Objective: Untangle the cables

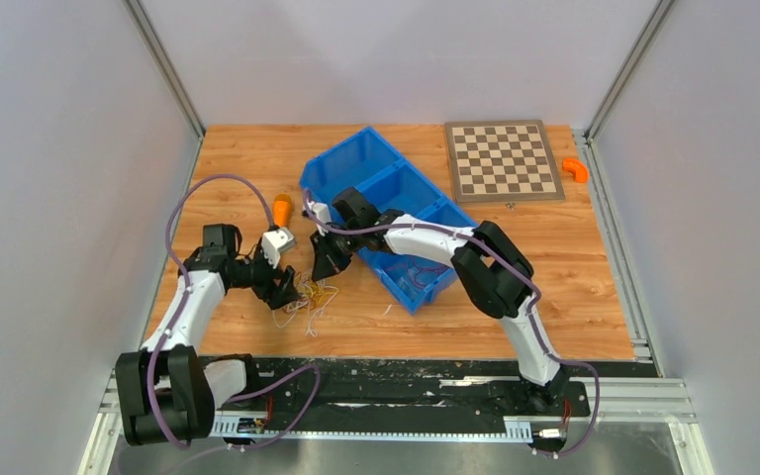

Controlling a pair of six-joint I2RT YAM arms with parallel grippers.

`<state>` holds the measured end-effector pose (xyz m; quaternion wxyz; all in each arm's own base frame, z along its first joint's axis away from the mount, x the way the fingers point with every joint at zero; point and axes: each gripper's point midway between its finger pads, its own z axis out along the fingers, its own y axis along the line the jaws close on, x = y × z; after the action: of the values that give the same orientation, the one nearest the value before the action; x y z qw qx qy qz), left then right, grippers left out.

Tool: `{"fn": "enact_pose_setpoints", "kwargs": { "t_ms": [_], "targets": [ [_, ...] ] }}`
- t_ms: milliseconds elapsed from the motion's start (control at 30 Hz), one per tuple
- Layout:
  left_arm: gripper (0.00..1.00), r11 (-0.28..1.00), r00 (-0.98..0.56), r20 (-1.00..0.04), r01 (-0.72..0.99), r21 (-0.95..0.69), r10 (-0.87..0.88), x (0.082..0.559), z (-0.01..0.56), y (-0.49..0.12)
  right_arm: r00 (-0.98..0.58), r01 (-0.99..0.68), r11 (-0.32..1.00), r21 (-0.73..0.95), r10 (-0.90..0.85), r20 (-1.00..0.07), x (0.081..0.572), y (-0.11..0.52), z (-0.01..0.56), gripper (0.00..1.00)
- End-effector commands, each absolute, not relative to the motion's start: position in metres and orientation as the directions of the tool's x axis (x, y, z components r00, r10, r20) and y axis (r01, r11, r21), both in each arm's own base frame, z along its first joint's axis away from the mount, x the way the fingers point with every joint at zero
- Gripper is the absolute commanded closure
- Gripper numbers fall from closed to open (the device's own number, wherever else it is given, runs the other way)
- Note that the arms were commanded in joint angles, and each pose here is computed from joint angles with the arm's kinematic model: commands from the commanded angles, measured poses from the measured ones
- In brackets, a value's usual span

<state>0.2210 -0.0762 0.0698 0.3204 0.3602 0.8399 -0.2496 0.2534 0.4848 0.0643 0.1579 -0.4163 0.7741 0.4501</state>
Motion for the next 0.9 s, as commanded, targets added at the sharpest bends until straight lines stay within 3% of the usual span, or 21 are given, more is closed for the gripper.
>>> {"fn": "enact_pose_setpoints", "kwargs": {
  "t_ms": [0, 200, 367, 533, 667, 800, 867],
  "targets": [
    [0.13, 0.621, -0.436, -0.822, 0.773, -0.133, 0.367, 0.229, 0.110, -0.083, -0.494, -0.856, 0.046, 0.516, -0.373, -0.786, 0.238, 0.492, 0.193, 1.00],
    [0.01, 0.708, -0.232, -0.936, 0.705, 0.027, 0.266, 0.240, 0.180, -0.083, -0.447, -0.866, -0.083, 0.494, -0.317, -0.837, 0.218, 0.486, 0.258, 1.00],
    [0.00, 0.751, -0.061, -0.963, 0.640, 0.165, 0.264, 0.227, 0.238, -0.081, -0.407, -0.869, -0.161, 0.469, -0.308, -0.860, 0.205, 0.481, 0.286, 1.00],
    [0.00, 0.693, -0.010, -0.988, 0.713, 0.103, 0.157, 0.212, 0.277, -0.103, -0.329, -0.894, -0.220, 0.391, -0.272, -0.904, 0.197, 0.485, 0.311, 1.00],
    [0.00, 0.664, -0.030, -0.995, 0.746, 0.041, 0.096, 0.214, 0.272, -0.112, -0.282, -0.906, -0.254, 0.339, -0.236, -0.930, 0.194, 0.488, 0.332, 1.00],
    [0.10, 0.640, -0.091, -0.989, 0.768, 0.006, 0.118, 0.218, 0.244, -0.114, -0.217, -0.930, -0.264, 0.258, -0.175, -0.961, 0.196, 0.488, 0.363, 1.00],
    [0.21, 0.650, -0.129, -0.984, 0.760, -0.021, 0.120, 0.219, 0.229, -0.112, -0.200, -0.931, -0.282, 0.232, -0.140, -0.970, 0.194, 0.487, 0.384, 1.00]
  ]
}}
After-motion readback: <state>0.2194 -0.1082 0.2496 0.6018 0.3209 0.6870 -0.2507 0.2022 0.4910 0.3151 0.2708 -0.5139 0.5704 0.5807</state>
